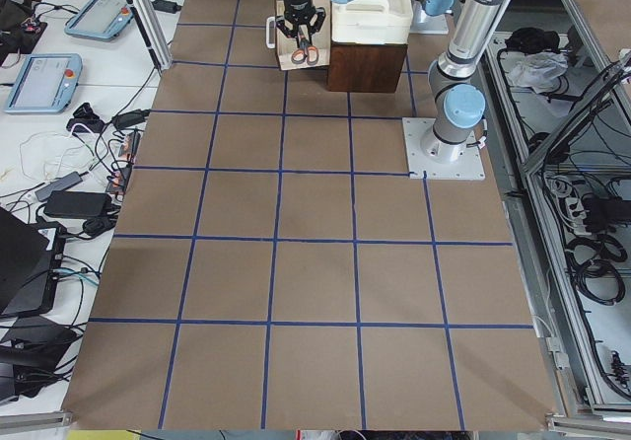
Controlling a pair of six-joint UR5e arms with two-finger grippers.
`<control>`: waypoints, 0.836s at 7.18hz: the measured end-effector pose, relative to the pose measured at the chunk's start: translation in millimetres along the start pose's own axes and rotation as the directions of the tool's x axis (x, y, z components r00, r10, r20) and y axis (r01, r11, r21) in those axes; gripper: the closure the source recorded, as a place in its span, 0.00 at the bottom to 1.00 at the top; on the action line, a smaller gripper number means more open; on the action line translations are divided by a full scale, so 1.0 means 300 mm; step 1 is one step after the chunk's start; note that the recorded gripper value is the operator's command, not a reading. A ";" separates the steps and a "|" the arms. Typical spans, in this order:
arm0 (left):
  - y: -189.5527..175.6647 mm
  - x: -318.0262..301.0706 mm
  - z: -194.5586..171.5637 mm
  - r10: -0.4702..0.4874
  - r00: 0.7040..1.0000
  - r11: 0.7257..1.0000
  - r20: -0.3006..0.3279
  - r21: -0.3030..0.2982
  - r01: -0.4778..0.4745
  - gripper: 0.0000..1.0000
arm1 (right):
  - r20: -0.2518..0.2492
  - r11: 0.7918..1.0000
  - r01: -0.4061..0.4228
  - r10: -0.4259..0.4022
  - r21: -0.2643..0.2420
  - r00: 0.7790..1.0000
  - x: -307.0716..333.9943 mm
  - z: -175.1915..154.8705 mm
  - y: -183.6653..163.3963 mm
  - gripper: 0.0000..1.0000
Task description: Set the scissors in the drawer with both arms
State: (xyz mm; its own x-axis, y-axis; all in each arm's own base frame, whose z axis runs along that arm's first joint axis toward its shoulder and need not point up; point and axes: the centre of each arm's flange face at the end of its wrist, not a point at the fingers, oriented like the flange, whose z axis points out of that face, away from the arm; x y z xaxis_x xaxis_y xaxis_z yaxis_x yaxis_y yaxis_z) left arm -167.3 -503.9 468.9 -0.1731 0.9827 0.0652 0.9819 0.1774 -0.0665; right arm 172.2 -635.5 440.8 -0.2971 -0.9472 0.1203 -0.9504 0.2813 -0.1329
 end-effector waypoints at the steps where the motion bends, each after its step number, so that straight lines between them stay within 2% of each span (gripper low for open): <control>1: -0.092 -0.010 0.045 0.011 1.000 1.000 0.017 0.007 -0.011 1.00 | 0.014 0.989 -0.147 0.147 -0.014 0.989 -0.022 -0.095 0.077 0.00; 2: -0.178 -0.018 0.100 0.020 1.000 1.000 0.020 0.010 -0.020 1.00 | 0.022 0.957 -0.290 0.290 -0.031 0.957 -0.062 -0.170 0.128 0.00; 3: -0.272 -0.019 0.162 0.024 0.999 1.000 0.024 0.012 -0.024 1.00 | 0.014 0.903 -0.427 0.428 -0.044 0.904 -0.099 -0.219 0.169 0.00; 4: -0.372 -0.016 0.229 0.017 0.999 1.000 0.039 0.018 -0.018 1.00 | -0.002 0.827 -0.560 0.561 -0.056 0.828 -0.123 -0.252 0.217 0.00; 5: -0.454 -0.007 0.287 0.005 0.999 1.000 0.049 0.024 -0.006 1.00 | -0.014 0.752 -0.655 0.656 -0.068 0.755 -0.136 -0.274 0.264 0.00; 6: -0.518 0.006 0.332 -0.008 0.998 1.000 0.055 0.030 0.006 1.00 | -0.021 0.690 -0.720 0.721 -0.078 0.693 -0.147 -0.294 0.296 0.00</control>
State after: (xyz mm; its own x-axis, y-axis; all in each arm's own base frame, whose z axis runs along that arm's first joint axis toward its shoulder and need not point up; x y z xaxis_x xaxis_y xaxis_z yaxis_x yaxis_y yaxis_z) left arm -327.8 -524.3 380.1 -0.1845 0.9828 0.0112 0.9781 0.1847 -0.0958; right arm 92.9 -555.0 510.4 -0.8927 -0.4506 0.0085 -0.4490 0.8877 -0.1016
